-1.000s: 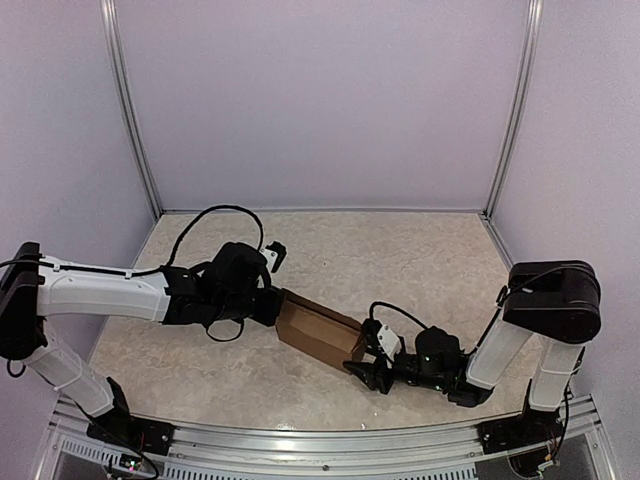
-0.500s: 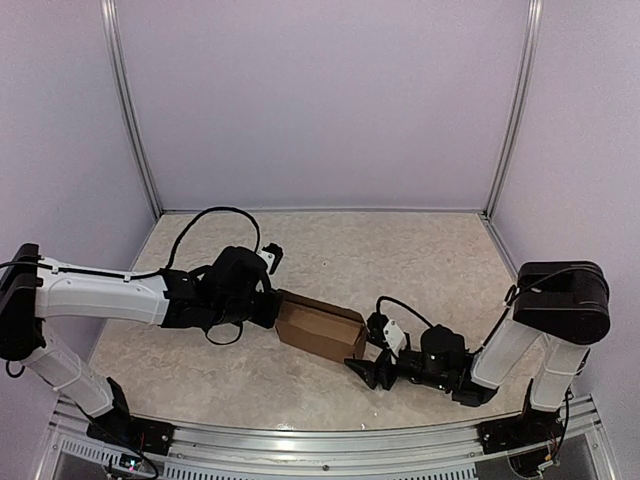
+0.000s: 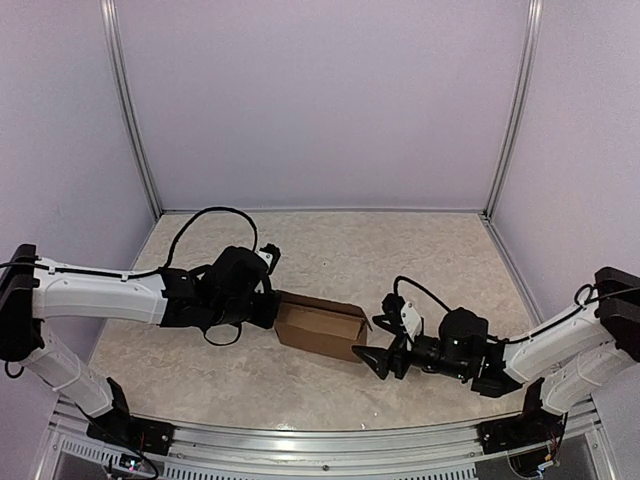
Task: Fold the paper box
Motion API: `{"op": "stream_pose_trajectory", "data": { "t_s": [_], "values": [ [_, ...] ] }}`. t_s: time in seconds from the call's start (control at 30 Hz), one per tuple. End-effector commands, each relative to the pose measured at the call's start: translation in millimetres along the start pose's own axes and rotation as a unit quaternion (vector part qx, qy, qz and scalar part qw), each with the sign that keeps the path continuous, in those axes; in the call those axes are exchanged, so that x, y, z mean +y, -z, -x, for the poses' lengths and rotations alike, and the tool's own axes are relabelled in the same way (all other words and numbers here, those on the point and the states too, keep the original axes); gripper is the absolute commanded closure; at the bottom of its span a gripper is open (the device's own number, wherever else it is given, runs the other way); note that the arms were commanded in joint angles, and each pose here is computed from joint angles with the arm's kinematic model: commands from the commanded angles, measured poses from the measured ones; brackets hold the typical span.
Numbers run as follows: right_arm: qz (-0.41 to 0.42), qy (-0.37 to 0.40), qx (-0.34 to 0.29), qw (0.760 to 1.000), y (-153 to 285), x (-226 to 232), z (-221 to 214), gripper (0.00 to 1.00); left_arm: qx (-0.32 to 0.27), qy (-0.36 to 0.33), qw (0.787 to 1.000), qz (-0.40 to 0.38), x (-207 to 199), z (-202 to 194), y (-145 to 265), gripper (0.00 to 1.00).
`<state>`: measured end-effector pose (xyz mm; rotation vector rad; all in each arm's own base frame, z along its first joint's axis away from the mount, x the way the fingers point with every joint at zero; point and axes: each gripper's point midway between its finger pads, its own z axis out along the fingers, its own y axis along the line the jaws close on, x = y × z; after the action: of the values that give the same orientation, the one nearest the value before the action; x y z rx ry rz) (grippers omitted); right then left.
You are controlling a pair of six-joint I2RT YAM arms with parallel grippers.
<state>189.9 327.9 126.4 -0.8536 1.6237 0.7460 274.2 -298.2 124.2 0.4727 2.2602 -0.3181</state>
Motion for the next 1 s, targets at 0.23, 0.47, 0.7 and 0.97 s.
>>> {"op": "stream_pose_trajectory", "data": {
  "t_s": [0.23, 0.47, 0.7, 0.97],
  "values": [
    [-0.071, -0.066, 0.079, 0.992, 43.1, -29.5, 23.1, 0.00, 0.032, 0.015, 0.999, 0.001, -9.2, -2.8, 5.6, 1.00],
    [-0.075, -0.098, 0.102, 0.987, 46.6, -30.0, 29.6, 0.02, 0.039, 0.022, 0.999, 0.009, -13.5, -5.4, 2.6, 1.00],
    [-0.105, -0.108, 0.124, 0.981, 41.7, -38.9, 16.2, 0.09, 0.047, 0.009, 0.998, 0.028, -11.5, -17.0, 3.1, 1.00],
    [-0.104, -0.121, 0.145, 0.976, 26.4, -35.5, 13.6, 0.24, 0.054, 0.004, 0.998, 0.038, -10.8, -30.0, 3.9, 1.00]
  ]
}}
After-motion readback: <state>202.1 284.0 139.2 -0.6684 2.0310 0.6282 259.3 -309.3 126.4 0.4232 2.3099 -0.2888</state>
